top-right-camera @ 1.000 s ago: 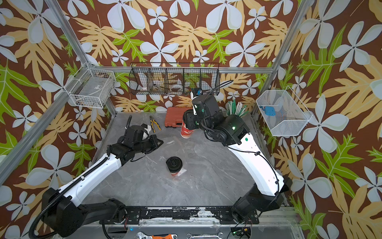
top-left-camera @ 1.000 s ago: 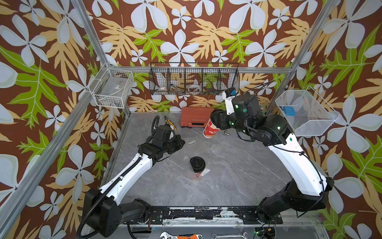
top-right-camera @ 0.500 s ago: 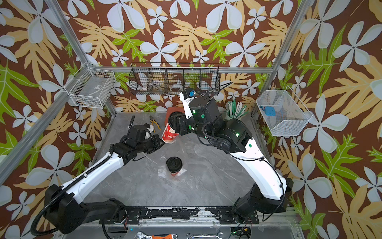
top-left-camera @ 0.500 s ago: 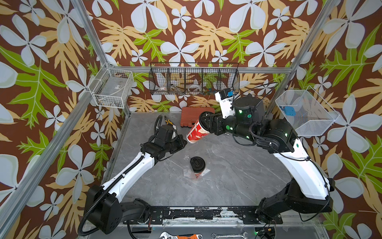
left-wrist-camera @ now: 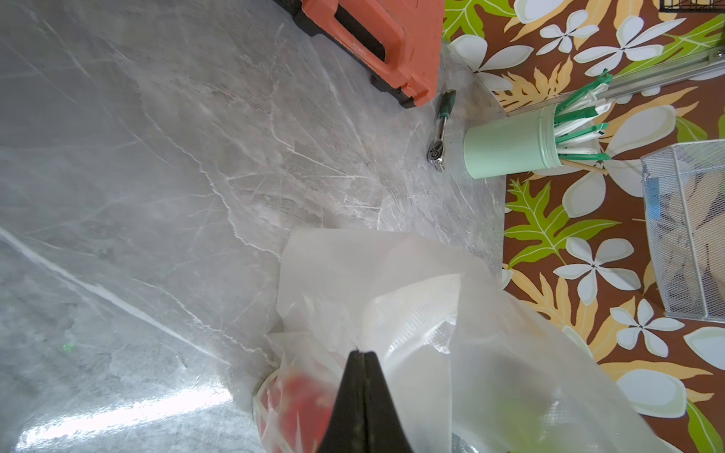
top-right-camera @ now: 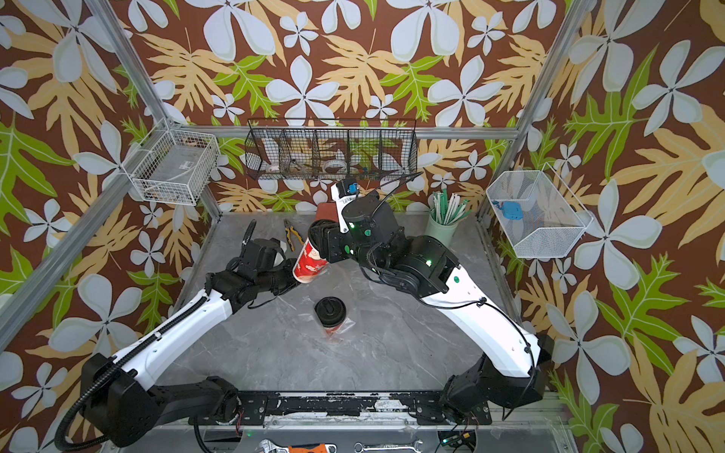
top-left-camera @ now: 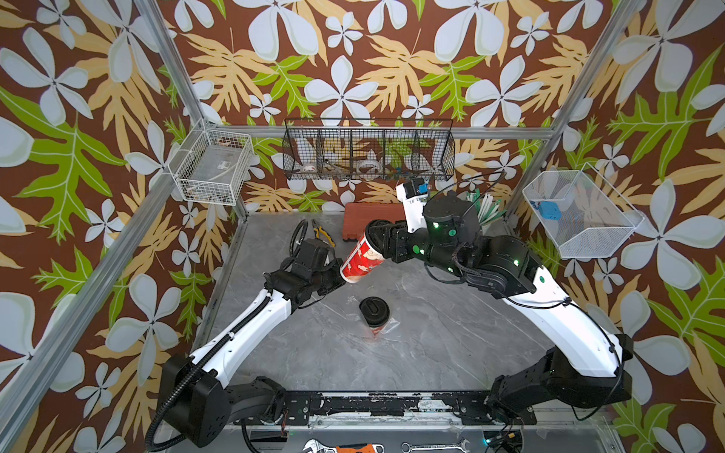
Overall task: Pack milk tea into plastic carrier bags
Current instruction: Place the milk tea cup in the plastic carrier bag.
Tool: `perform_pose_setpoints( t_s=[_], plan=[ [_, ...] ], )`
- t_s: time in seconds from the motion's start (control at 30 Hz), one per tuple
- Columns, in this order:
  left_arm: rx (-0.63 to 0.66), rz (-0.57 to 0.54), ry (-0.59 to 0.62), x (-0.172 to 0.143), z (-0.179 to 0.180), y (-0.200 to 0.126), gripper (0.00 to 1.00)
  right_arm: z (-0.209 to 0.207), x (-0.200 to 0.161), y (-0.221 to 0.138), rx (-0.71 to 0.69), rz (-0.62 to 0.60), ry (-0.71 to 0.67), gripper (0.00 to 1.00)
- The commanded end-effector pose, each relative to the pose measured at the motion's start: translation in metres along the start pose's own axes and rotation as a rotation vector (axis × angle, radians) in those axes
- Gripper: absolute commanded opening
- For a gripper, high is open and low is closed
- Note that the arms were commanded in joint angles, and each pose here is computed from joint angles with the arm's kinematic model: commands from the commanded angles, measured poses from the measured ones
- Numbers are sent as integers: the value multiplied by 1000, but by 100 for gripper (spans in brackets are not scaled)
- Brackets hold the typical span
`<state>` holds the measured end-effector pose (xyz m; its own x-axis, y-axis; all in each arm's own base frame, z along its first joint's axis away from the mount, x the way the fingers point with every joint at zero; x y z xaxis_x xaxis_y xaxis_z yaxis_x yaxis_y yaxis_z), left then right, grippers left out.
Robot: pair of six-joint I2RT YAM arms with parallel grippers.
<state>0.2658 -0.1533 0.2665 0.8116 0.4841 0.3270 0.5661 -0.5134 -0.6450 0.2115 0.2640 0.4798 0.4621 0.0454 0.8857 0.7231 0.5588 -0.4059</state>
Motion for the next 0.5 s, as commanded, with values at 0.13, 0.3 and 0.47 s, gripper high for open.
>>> perform_pose_setpoints(
  t_s=[0.13, 0.3, 0.47],
  plan=[
    [-117, -28, 40, 6, -19, -6, 0, -17, -12, -12, -124, 65, -65, 60],
    [-115, -26, 38, 6, -19, -5, 0, -18, -10, -19, -123, 56, -62, 60],
    [-127, -27, 35, 7, -22, -8, 0, -17, -20, -4, -130, 92, -80, 60]
  ],
)
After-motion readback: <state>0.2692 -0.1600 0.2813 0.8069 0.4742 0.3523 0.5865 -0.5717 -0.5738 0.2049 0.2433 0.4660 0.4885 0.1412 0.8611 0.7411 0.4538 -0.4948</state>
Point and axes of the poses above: each gripper's point midway between its finger pads, its own y axis out along the fingers, its own z axis along the line the jaws close on, x = y × z, the point moved 9 cm from there along -y, back along the fingers, and after that the axes turned 3 degrees about -y, right-handed, at the moved point
